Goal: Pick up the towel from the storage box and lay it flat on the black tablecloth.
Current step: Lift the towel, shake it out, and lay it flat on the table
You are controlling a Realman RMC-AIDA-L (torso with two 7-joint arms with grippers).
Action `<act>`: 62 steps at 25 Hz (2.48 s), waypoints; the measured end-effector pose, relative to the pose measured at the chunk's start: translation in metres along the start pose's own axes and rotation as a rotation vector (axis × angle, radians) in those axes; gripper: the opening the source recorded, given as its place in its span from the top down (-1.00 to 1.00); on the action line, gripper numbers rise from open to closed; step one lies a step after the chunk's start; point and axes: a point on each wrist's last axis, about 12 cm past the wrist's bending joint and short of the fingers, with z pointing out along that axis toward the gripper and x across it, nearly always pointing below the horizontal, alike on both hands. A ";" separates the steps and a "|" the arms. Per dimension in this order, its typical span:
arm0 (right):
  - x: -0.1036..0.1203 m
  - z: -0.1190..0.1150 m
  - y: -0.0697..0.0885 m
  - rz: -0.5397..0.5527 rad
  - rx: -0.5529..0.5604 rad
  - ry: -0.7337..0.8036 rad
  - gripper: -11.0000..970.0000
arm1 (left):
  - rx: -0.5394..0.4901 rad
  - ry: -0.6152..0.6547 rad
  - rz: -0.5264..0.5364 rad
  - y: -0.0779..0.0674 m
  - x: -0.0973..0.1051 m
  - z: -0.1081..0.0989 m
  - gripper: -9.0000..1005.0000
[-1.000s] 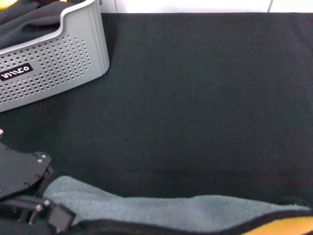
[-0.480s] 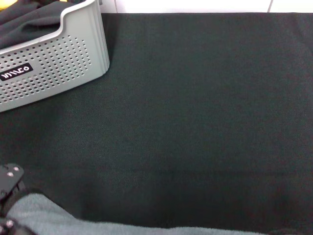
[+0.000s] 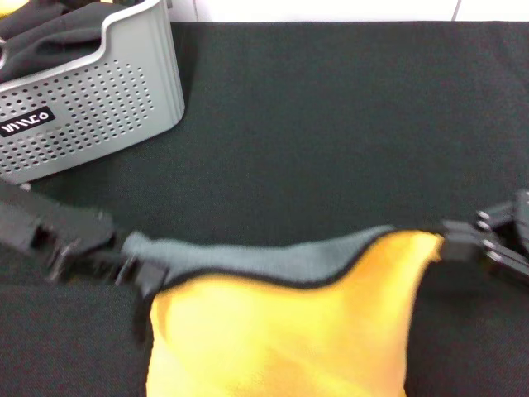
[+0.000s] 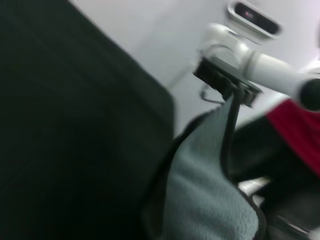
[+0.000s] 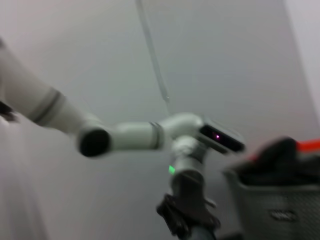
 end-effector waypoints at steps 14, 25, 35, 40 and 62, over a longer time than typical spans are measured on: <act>0.011 0.022 -0.060 -0.028 0.275 0.175 0.97 | -0.356 -0.092 -0.037 0.047 -0.026 0.010 0.96; 0.011 0.038 -0.098 -0.008 0.404 0.242 0.97 | -0.464 -0.045 -0.079 0.067 -0.040 0.029 0.96; 0.010 0.045 -0.116 -0.015 0.474 0.339 0.97 | -0.540 -0.102 -0.104 0.076 -0.050 0.031 0.94; 0.013 0.048 -0.119 0.001 0.483 0.364 0.97 | -0.553 -0.112 -0.114 0.078 -0.050 0.034 0.93; 0.016 0.045 -0.118 0.012 0.499 0.364 0.97 | -0.418 -0.367 -0.444 0.081 -0.039 0.043 0.78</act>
